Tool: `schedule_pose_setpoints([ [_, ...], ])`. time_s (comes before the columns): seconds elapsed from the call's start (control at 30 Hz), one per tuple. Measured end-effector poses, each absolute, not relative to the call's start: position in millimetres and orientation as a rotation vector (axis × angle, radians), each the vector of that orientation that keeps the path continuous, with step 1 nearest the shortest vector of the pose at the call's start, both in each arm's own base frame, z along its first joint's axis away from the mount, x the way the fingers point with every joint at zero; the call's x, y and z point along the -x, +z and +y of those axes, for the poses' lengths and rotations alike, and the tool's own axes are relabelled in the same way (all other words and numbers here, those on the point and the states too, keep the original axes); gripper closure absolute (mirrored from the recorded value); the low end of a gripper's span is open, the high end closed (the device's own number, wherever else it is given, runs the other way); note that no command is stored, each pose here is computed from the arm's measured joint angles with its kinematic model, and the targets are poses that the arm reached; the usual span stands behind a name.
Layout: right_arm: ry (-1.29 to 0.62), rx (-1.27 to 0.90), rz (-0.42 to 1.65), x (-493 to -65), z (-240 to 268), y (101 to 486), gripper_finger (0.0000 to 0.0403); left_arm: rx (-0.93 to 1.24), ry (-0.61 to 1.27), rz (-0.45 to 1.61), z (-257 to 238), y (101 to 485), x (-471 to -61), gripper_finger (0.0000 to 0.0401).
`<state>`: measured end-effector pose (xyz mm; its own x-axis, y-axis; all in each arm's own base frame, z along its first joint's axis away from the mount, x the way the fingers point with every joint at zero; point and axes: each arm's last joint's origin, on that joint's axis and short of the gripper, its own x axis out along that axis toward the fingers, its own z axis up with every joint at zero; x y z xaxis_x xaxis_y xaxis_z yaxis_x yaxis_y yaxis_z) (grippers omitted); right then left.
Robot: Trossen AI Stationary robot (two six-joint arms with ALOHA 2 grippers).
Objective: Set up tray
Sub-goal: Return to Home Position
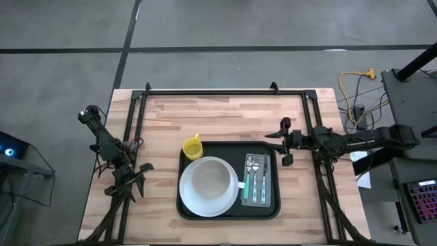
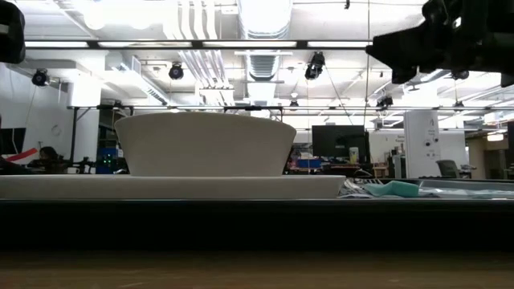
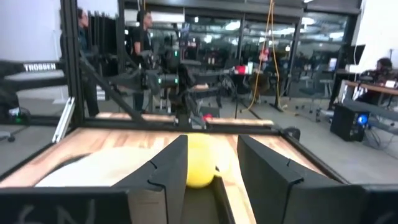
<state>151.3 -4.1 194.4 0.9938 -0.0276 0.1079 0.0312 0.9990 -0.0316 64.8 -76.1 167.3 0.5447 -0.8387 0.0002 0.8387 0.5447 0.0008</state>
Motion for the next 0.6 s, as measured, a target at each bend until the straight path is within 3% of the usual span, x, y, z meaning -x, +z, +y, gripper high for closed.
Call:
schedule_pose_setpoints([
  [0.6, -0.023, 0.046, -0.127, -127.7, -3.2, 182.7, 0.028, 0.0, -0.994, 0.0, -76.1, 167.3, -64.8, 0.0269],
])
